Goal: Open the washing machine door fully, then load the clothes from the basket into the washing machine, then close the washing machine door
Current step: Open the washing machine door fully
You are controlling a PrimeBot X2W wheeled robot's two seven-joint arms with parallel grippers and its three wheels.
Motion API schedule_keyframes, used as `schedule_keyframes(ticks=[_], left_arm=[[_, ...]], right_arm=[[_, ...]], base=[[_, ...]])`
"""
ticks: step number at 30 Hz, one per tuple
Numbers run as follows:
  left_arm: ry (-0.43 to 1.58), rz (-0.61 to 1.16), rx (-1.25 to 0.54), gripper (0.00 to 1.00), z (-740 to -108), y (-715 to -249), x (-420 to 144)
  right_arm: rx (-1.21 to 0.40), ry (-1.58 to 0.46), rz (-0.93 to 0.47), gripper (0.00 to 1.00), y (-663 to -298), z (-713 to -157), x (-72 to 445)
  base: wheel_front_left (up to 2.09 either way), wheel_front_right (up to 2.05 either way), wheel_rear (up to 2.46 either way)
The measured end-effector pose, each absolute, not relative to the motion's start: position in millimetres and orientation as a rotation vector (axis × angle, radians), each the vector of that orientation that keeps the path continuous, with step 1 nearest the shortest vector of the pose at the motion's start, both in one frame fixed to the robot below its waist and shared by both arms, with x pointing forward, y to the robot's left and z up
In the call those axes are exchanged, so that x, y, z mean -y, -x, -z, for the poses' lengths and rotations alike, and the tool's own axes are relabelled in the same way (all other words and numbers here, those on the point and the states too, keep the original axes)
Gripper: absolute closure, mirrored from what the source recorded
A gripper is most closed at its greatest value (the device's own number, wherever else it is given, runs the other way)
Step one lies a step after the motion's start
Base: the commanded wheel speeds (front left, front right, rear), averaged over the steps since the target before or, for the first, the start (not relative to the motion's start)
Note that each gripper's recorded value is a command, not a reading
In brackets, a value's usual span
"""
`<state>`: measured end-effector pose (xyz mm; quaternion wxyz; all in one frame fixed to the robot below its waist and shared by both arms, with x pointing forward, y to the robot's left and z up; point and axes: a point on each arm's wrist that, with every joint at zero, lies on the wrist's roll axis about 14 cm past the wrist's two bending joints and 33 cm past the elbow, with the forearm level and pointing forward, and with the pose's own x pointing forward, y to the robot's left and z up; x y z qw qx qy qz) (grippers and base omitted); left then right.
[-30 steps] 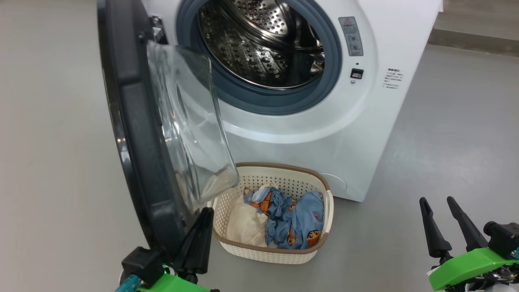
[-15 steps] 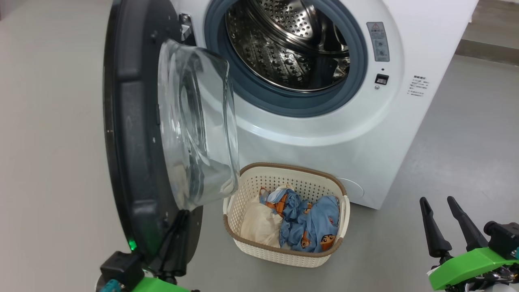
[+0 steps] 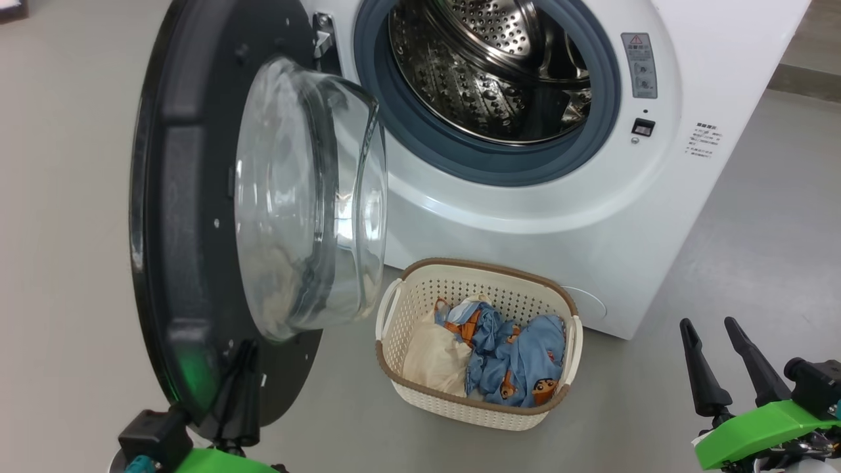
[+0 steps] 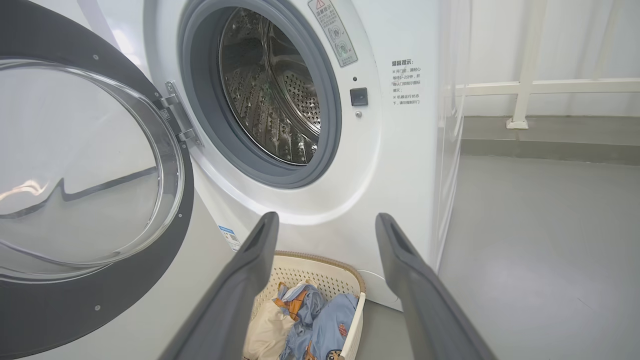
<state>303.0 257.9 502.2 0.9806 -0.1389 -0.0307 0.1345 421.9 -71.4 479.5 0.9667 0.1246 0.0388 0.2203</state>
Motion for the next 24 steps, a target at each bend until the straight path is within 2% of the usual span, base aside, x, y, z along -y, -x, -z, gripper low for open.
schedule_keyframes(ticks=[24], left_arm=[[0.212, -0.450, 0.039, 1.00, -498.6, -298.5, -324.4]], right_arm=[[-0.123, -0.244, -0.475, 0.00, -429.7, -462.6, 62.8]], base=[[0.00, 0.00, 0.00]])
